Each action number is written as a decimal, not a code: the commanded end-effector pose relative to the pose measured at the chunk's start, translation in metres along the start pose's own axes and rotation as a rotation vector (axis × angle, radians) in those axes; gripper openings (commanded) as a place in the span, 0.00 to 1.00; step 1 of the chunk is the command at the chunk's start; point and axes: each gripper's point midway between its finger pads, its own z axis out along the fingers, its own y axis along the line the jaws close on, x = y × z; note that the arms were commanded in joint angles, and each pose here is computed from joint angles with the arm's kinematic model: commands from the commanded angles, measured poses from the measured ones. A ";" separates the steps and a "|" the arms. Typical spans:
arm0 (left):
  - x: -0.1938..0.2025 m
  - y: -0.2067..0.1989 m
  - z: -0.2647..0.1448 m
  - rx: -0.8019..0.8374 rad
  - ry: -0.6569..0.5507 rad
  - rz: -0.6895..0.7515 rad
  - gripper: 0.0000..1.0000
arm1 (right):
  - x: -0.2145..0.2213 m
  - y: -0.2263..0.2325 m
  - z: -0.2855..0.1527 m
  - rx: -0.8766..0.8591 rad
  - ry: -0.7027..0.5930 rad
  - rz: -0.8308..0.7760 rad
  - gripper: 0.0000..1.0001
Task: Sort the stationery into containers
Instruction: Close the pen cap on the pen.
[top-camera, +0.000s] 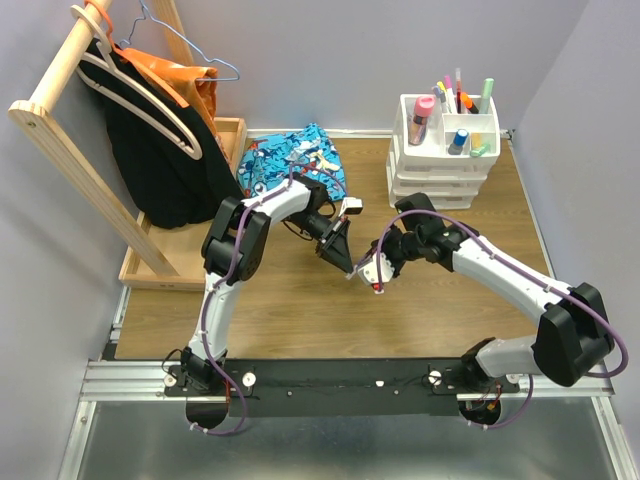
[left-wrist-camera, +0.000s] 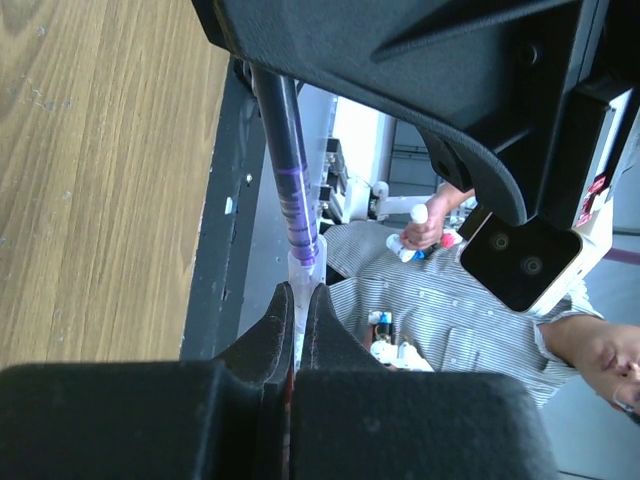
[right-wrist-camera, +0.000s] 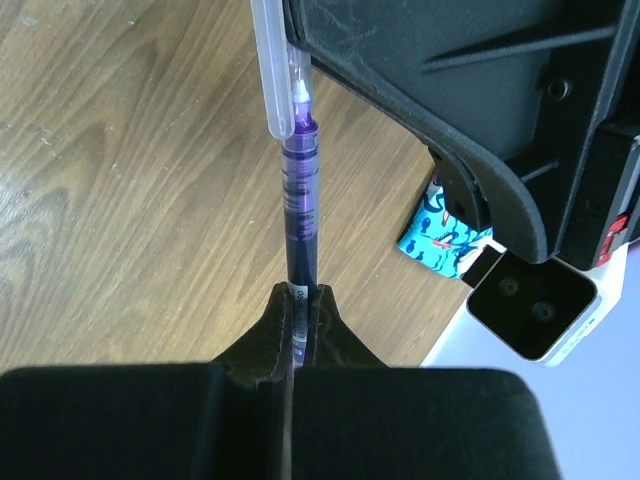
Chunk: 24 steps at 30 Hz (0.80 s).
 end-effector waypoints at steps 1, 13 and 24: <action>-0.006 -0.007 0.002 0.042 -0.008 -0.020 0.00 | -0.013 -0.013 -0.009 0.023 -0.041 -0.038 0.01; -0.012 -0.001 -0.003 0.032 -0.020 -0.031 0.00 | -0.023 -0.012 -0.014 0.028 -0.074 -0.076 0.00; -0.029 -0.006 -0.002 0.081 -0.045 -0.062 0.00 | -0.033 -0.004 -0.014 -0.024 -0.076 -0.161 0.00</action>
